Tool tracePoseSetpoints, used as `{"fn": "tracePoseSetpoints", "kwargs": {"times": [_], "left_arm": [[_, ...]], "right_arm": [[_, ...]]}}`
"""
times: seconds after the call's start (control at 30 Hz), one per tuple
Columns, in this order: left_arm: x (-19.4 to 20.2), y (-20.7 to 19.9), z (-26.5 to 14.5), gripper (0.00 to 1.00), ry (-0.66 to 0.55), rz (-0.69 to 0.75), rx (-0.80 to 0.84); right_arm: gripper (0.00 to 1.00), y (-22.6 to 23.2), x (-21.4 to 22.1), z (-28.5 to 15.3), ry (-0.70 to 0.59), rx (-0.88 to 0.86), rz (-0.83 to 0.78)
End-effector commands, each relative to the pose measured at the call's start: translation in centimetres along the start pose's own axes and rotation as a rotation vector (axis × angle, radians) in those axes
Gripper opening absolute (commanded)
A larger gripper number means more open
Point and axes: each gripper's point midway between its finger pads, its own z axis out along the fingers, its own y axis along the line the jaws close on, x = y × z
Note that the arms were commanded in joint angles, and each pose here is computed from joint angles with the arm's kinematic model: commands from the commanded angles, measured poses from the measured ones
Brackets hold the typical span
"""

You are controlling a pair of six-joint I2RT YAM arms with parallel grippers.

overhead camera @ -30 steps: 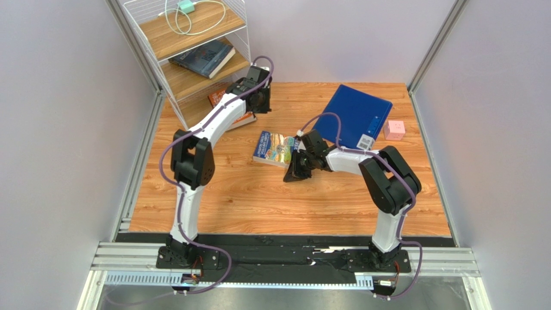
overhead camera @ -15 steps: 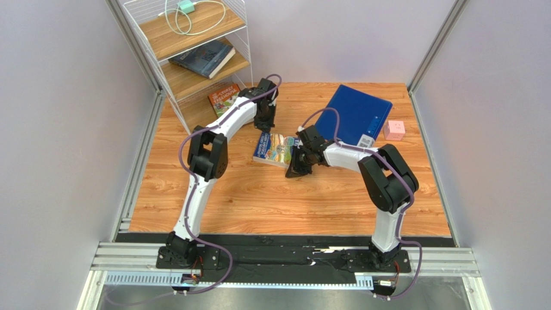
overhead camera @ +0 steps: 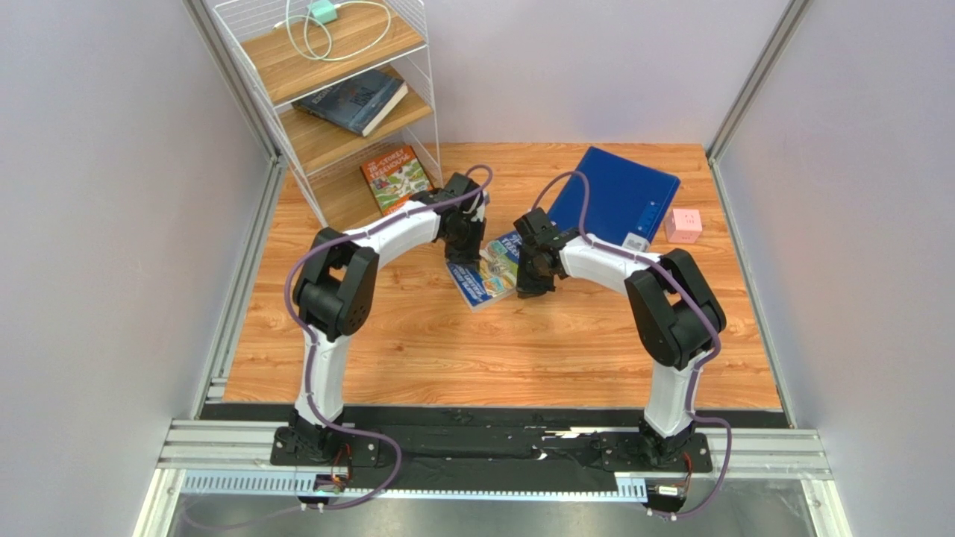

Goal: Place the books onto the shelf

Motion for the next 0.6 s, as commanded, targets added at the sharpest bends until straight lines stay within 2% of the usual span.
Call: {"fn": "tracePoseSetpoints", "kwargs": {"times": [0.0, 0.13, 0.33, 0.47, 0.57], "left_arm": [[7.7, -2.4, 0.8, 0.00, 0.146, 0.000, 0.045], [9.5, -3.0, 0.3, 0.00, 0.130, 0.001, 0.074], [6.6, -1.9, -3.8, 0.00, -0.031, 0.012, -0.015], [3.6, 0.4, -7.4, 0.00, -0.180, -0.042, -0.070], [3.1, 2.7, -8.1, 0.00, -0.191, -0.105, -0.097]], "right_arm": [[0.00, 0.2, -3.3, -0.9, -0.118, 0.026, -0.037], [0.00, 0.7, -4.9, -1.1, -0.155, 0.035, -0.046], [0.00, -0.4, -5.5, -2.9, -0.194, 0.027, -0.026], [0.08, -1.3, -4.8, -3.3, -0.198, -0.123, 0.023], [0.15, -0.9, -5.0, -4.0, -0.199, -0.237, 0.039]]}}
